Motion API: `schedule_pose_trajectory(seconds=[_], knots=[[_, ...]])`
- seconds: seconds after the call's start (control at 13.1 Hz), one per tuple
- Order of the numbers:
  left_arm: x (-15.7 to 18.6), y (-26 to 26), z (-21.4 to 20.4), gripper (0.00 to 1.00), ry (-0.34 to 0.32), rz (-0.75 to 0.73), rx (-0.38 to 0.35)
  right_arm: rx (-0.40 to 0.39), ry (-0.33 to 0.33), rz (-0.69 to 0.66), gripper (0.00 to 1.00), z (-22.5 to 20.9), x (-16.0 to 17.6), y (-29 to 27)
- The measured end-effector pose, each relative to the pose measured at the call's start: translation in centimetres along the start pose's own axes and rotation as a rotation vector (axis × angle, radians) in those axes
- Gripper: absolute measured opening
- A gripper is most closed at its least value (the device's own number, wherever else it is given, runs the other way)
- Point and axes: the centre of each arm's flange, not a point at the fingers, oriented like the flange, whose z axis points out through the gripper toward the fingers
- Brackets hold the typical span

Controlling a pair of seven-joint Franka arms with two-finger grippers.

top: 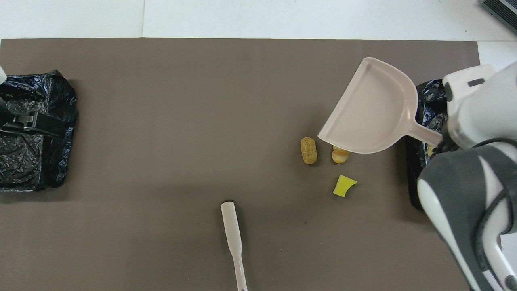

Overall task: Sweep and dump trash in bin
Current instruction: 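Place the dustpan back at the table center with the right gripper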

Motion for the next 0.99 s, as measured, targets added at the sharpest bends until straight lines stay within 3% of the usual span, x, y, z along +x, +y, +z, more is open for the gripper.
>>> schedule_pose_trajectory(seconds=[0.23,0.46,0.69,0.99], knots=[[-0.3,-0.1,-0.2,1.0,-0.005,-0.003,0.0,0.106,0.016,0.262,0.33,0.9,5.7,-5.7],[-0.5,-0.4,-0.4,1.0,-0.006,-0.007,-0.001,0.278,0.066,0.516,0.33,1.9,12.7,-12.3],[-0.5,-0.4,-0.4,1.0,-0.009,-0.003,-0.001,0.337,0.123,0.627,0.33,3.1,18.2,-18.2],[-0.5,0.2,-0.3,1.0,-0.009,0.009,-0.002,0.344,0.092,0.65,0.33,7.0,22.4,-25.8]])
